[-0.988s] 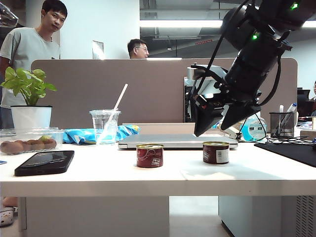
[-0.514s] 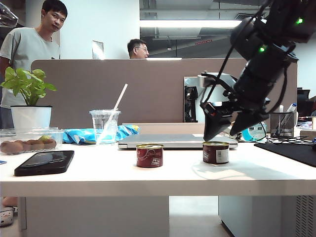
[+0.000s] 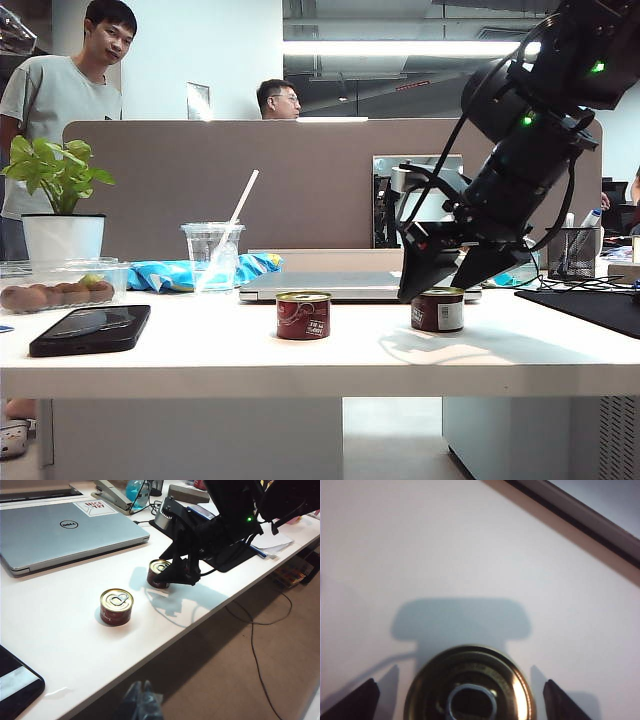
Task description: Stack a can of tomatoes on the right onto the can of tomatoes on the left.
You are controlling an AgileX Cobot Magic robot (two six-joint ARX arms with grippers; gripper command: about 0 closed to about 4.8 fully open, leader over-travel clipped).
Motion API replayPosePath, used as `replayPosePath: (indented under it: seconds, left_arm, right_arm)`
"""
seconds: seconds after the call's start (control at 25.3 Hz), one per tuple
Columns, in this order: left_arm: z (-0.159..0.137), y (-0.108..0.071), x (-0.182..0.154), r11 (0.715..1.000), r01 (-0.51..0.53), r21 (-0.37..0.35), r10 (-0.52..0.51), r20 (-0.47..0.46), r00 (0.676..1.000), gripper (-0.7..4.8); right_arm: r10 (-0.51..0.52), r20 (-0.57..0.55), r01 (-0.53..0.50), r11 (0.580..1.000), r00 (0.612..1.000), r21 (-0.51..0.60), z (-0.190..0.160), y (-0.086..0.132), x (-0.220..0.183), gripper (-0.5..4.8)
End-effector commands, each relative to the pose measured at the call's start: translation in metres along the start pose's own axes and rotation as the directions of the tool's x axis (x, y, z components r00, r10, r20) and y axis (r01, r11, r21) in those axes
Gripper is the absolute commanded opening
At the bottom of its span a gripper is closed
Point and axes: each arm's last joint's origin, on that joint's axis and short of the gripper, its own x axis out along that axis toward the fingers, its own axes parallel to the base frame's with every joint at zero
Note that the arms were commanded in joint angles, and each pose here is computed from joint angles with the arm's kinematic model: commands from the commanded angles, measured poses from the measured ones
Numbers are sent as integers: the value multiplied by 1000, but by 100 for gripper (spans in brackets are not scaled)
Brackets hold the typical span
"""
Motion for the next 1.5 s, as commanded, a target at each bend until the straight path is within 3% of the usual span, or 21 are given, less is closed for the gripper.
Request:
replayPosePath:
  seconds: [0.04,0.16,0.71,1.15,1.3,1.5]
  left_arm:
    - [2,0,-1,1000,1,9,-1,7,1000,-4]
    - [1,0,-1,1000,1,8,-1,6,1000,-4]
    - [1,0,-1,1000,1,6,-1,3,1000,-4]
    - [1,0,-1,1000,1,7,-1,3,1000,-4]
    - [1,0,-1,1000,0,25,0,3,1000,-4]
    - [1,0,-1,1000,1,25,-1,3,1000,-4]
  right_arm:
    - [11,1,-11,1000,1000,15,0,0,4,470]
    - [15,-15,-15,999,1000,33,-3,0,8,443]
    - [26,-23,-25,999,999,33,-3,1,9,214]
    - [30,63,-30,1000,998,-9,34,9,-15,210]
    - [82,103,-77,996,991,-54,53,27,-22,211]
    - [122,144,-103,986,982,-132,70,64,-23,210]
